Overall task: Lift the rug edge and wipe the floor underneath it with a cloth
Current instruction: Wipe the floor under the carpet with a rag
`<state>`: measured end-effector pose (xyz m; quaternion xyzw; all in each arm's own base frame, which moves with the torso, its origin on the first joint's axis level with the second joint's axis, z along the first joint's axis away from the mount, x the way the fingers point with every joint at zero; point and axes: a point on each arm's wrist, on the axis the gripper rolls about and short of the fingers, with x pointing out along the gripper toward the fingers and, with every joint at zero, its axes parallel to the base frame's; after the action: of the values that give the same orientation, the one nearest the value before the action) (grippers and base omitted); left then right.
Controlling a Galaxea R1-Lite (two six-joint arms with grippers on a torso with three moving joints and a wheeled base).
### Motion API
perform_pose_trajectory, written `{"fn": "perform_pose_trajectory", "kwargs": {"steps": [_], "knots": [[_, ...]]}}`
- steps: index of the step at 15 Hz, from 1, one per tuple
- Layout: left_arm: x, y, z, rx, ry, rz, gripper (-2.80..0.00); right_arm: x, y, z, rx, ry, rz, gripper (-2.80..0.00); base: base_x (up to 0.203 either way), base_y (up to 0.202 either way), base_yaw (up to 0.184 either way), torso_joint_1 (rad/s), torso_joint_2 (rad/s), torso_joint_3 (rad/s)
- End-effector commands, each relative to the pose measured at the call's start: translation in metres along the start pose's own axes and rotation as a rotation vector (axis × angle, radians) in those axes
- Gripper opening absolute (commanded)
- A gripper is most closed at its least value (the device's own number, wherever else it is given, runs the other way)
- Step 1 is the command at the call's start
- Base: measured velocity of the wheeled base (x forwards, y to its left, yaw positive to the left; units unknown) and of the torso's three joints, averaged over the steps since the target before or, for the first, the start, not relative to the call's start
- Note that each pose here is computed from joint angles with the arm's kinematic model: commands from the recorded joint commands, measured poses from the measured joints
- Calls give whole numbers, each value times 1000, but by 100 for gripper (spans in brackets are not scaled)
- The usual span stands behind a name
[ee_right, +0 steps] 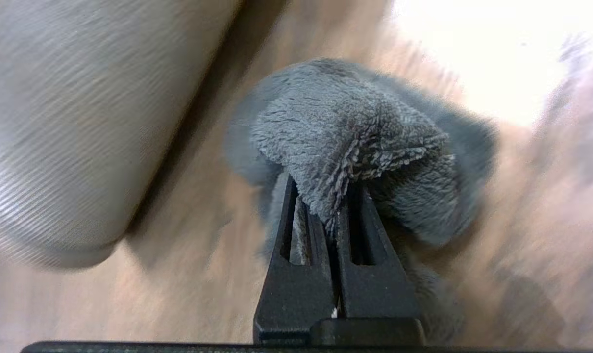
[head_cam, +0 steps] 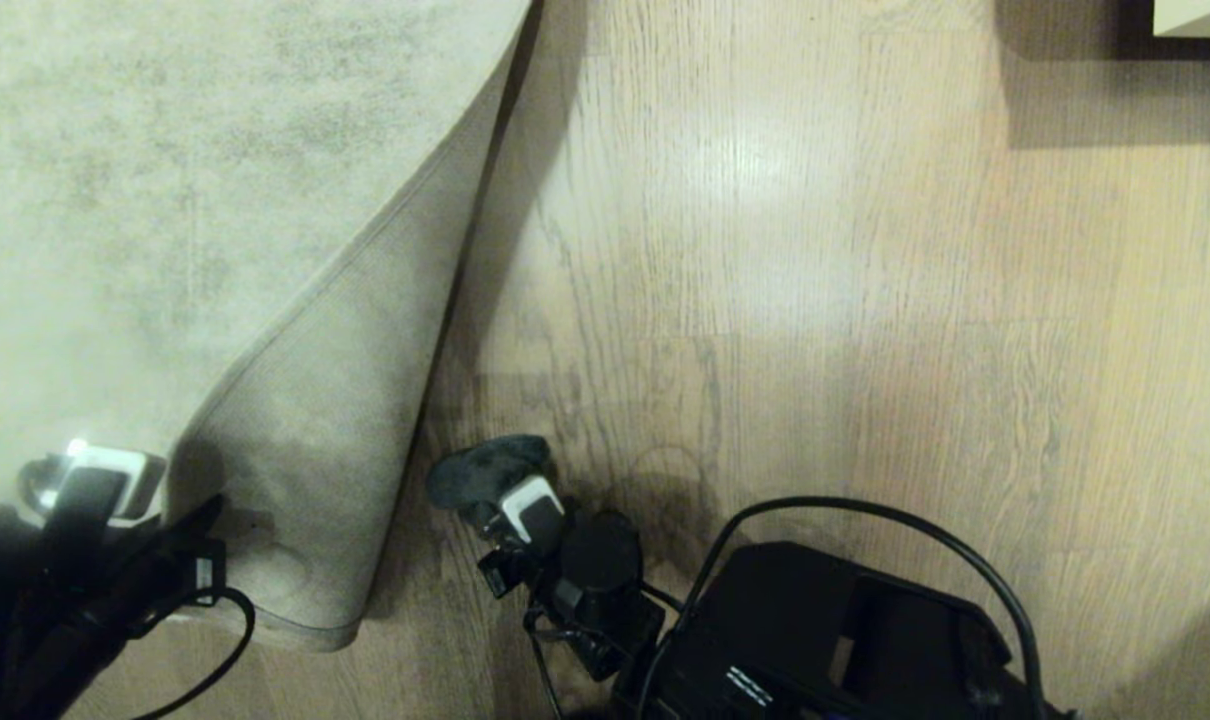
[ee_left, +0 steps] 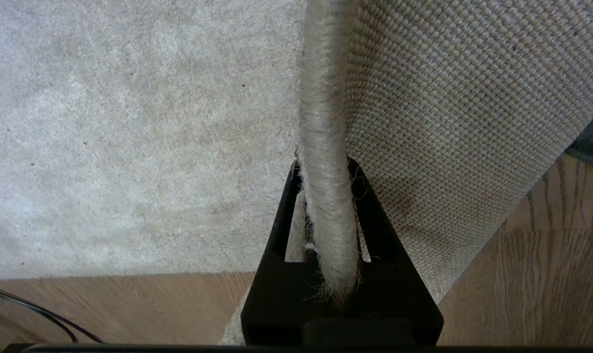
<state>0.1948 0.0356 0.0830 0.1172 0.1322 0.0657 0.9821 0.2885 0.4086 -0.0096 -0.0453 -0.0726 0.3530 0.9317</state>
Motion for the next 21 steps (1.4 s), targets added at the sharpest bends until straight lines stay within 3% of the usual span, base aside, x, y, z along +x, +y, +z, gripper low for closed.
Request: {"fn": "perform_pose_trajectory", "kwargs": {"steps": [1, 8, 15, 21], "knots": [[0, 2, 5, 2, -46, 15, -280, 10, -17, 14, 5, -42, -41, -280, 0, 0, 0, 0, 0, 0], [-1, 2, 6, 2, -51, 24, -280, 18, -58, 64, -19, -120, -124, -280, 0, 0, 0, 0, 0, 0], [-1, 3, 6, 1, -50, 35, -280, 12, -67, 113, -37, -194, -140, -280, 0, 0, 0, 0, 0, 0], [-1, 3, 6, 1, -50, 35, -280, -17, -69, 137, -46, -145, -119, -280, 0, 0, 0, 0, 0, 0]]}}
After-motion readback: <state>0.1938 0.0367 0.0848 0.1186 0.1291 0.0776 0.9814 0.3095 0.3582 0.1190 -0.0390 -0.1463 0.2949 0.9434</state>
